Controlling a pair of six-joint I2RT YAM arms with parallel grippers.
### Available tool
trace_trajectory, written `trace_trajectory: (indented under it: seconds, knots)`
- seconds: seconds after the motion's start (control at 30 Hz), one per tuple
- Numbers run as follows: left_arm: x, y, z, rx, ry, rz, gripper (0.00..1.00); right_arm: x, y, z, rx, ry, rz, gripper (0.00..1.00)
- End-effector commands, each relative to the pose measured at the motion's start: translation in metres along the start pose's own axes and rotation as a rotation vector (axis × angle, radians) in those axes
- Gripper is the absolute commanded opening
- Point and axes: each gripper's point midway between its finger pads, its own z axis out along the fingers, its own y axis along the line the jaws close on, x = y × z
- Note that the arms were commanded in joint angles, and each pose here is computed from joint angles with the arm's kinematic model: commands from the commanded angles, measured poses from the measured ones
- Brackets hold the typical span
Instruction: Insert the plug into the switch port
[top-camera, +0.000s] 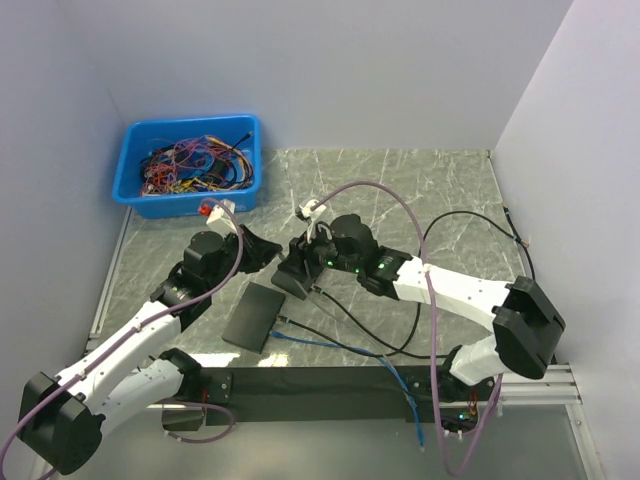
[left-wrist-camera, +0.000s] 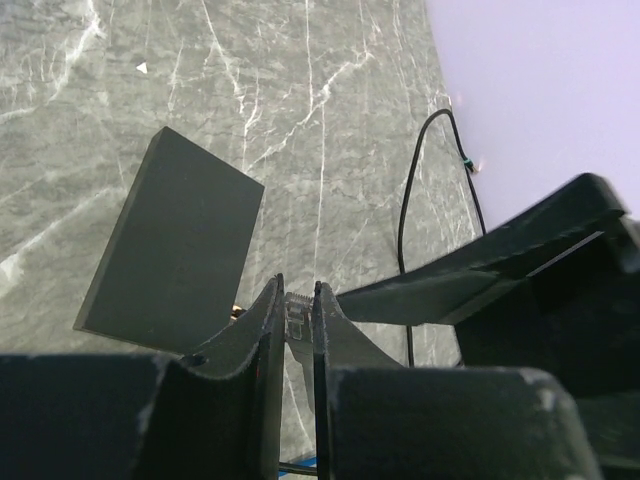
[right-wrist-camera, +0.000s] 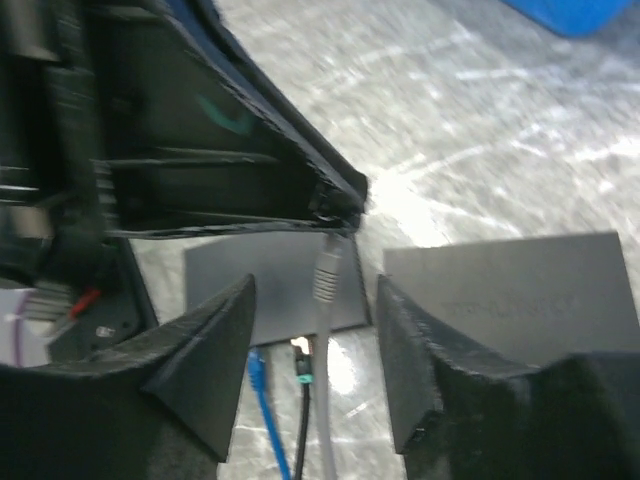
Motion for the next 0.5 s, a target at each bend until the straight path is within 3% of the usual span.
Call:
trace_trajectory:
  seconds: [0.0, 0.23, 0.47]
  knots:
    - [-0.019, -0.017, -0.004, 0.034, -0.048, -0.007, 0.01, -0.018, -0.007, 0.006, 0.070, -0.029, -0.044, 0.56]
    - [-0.018, -0.018, -0.004, 0.043, -0.047, -0.011, 0.01, -0.017, -0.005, 0.009, 0.071, -0.032, -0.041, 0.38]
    - [-0.019, -0.022, -0.006, 0.058, -0.049, -0.015, 0.01, -0.013, -0.006, 0.016, 0.065, -0.022, -0.031, 0.27]
